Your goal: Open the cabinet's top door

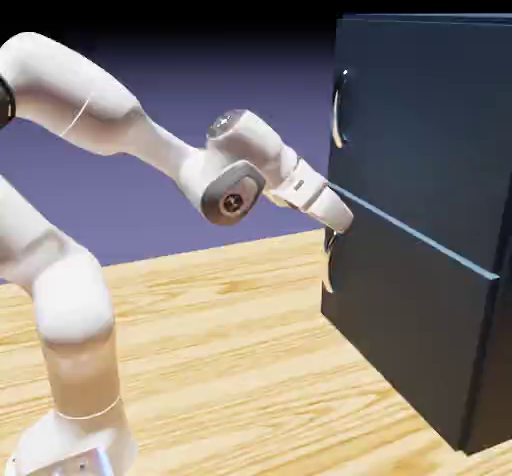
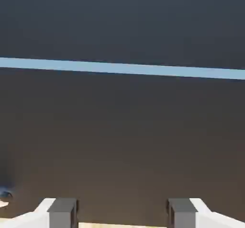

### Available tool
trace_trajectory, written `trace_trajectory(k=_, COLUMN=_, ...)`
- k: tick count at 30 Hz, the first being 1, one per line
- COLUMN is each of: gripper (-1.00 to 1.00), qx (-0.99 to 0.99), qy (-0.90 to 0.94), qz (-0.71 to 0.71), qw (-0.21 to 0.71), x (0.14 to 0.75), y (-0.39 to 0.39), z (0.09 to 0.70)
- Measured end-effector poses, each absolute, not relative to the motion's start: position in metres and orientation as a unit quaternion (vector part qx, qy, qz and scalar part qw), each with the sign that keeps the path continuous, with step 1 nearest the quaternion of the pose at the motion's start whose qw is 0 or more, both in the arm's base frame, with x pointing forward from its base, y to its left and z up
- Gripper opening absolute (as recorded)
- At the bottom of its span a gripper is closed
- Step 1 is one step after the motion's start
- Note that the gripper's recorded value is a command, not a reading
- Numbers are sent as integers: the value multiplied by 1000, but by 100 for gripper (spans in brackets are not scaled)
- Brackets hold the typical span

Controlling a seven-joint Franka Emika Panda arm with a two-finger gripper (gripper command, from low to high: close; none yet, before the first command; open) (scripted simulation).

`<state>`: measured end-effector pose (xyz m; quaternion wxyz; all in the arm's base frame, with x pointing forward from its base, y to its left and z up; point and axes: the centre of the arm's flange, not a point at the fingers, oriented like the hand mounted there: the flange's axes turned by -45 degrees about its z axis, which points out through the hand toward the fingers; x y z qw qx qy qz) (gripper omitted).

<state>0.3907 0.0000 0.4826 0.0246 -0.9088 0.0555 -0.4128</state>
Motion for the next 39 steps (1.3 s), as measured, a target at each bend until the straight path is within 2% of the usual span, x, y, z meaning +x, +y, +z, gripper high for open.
trace_trajectory(k=11, gripper=0, qx=-788, qy=343, qz=-478, qw=183, x=382, y=-3, z=570)
trace_trajectory(k=21, gripper=0, qx=-614, qy=526, qz=-472, qw=351, x=366, y=19, z=625)
trace_trajectory(k=30, gripper=0, qx=-441, qy=626, qz=-408, qw=497, x=358, y=58, z=646)
trace_trajectory(k=39, gripper=0, qx=-271, qy=680, qz=-292, qw=616, x=366, y=108, z=639)
